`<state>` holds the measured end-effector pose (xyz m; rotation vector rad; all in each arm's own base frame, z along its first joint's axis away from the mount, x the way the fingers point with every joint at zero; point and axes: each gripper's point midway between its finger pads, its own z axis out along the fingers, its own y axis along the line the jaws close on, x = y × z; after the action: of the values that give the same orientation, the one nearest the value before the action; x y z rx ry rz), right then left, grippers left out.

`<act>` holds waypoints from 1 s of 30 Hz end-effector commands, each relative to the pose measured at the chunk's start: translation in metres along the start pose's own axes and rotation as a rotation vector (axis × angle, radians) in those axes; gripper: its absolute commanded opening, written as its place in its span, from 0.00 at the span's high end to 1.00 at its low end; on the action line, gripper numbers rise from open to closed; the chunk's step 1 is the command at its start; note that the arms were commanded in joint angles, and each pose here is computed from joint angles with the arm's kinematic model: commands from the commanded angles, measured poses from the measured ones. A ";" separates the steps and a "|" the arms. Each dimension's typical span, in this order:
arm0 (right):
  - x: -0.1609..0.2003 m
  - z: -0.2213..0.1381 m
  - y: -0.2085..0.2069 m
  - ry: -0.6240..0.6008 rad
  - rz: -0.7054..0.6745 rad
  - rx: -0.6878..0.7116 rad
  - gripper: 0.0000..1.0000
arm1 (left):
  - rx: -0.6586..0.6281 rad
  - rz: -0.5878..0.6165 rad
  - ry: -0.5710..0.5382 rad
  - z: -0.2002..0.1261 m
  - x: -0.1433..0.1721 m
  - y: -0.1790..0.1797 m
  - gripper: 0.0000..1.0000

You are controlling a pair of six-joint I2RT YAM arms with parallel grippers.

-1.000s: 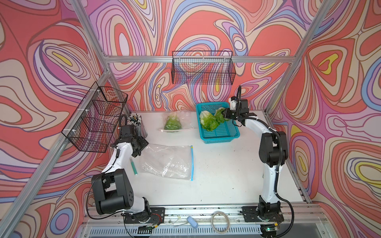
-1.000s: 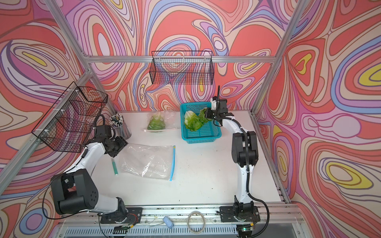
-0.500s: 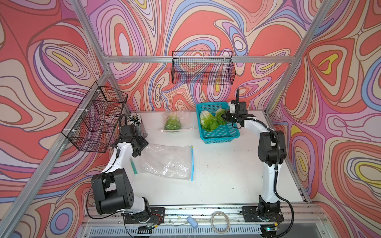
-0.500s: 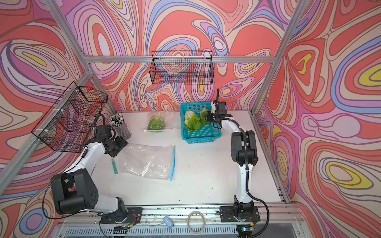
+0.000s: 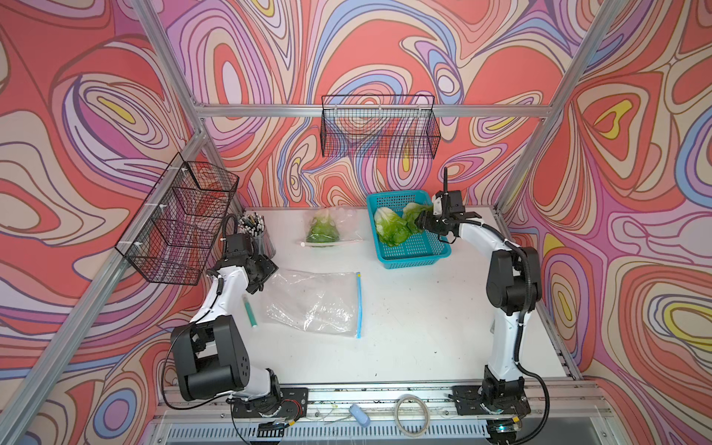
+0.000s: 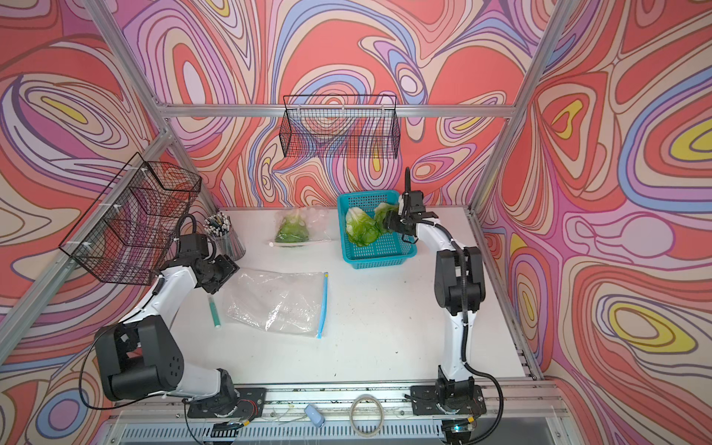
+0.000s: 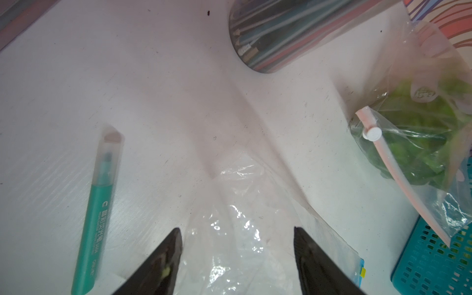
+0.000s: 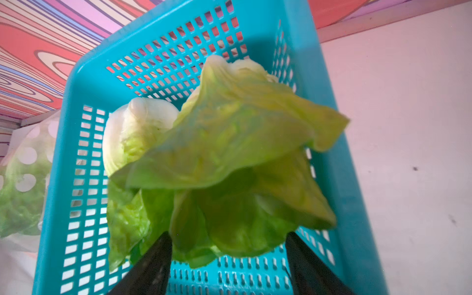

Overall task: Open the zip-top bag and take out the chinese cabbages
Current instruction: Place the zipper food storage bag at the center of the board.

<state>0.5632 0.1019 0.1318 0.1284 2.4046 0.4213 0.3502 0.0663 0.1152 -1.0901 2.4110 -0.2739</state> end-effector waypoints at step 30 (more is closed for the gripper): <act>0.031 -0.120 0.043 0.060 -0.247 0.320 0.16 | 0.066 0.003 -0.023 -0.014 -0.008 -0.014 0.29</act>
<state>0.4749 0.1197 0.1972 -0.0309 2.4990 -0.0372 0.3518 0.0602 0.1172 -1.0770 2.4138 -0.3238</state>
